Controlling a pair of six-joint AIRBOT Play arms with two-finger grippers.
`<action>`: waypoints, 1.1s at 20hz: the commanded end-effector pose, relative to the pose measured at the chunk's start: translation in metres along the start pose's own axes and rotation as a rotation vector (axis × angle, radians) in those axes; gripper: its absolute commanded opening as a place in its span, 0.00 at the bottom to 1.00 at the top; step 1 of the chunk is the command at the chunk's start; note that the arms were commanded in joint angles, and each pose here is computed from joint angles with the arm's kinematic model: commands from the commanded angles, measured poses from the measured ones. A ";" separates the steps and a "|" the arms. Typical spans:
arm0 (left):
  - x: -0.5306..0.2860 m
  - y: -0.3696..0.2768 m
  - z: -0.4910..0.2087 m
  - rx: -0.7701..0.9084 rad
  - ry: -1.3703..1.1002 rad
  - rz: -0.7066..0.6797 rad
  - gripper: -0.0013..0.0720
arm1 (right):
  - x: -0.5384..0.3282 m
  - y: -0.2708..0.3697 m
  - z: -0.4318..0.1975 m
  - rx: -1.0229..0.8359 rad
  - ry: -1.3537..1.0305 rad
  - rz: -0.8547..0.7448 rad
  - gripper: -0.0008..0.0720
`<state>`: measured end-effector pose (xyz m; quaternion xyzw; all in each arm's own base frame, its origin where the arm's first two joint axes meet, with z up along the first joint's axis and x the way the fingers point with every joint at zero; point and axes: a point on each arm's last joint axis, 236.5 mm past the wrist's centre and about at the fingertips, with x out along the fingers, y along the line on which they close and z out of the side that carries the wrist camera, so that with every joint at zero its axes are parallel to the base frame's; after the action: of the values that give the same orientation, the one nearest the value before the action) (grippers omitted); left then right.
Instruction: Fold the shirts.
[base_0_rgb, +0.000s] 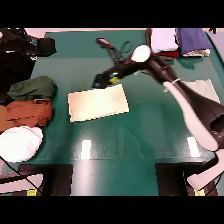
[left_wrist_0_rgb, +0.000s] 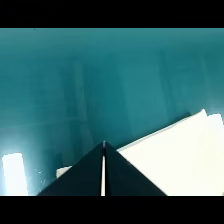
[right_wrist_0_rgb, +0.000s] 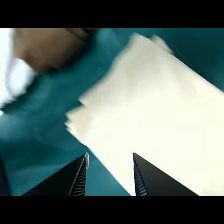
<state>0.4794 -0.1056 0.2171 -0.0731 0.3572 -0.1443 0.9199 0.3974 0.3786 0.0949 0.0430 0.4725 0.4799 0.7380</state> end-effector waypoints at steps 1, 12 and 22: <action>0.002 -0.024 0.001 0.047 -0.014 -0.032 0.05 | -0.052 -0.107 -0.062 0.251 0.047 -0.168 0.49; 0.003 -0.040 0.001 0.072 -0.022 -0.065 0.05 | 0.034 -0.148 -0.112 0.653 0.062 0.059 0.87; 0.006 -0.082 -0.009 0.093 -0.003 -0.155 0.05 | 0.062 -0.123 -0.047 0.462 0.012 0.110 0.04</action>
<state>0.4656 -0.1688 0.2277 -0.0691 0.3416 -0.2170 0.9118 0.4337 0.3478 -0.0562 0.2458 0.5954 0.3895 0.6583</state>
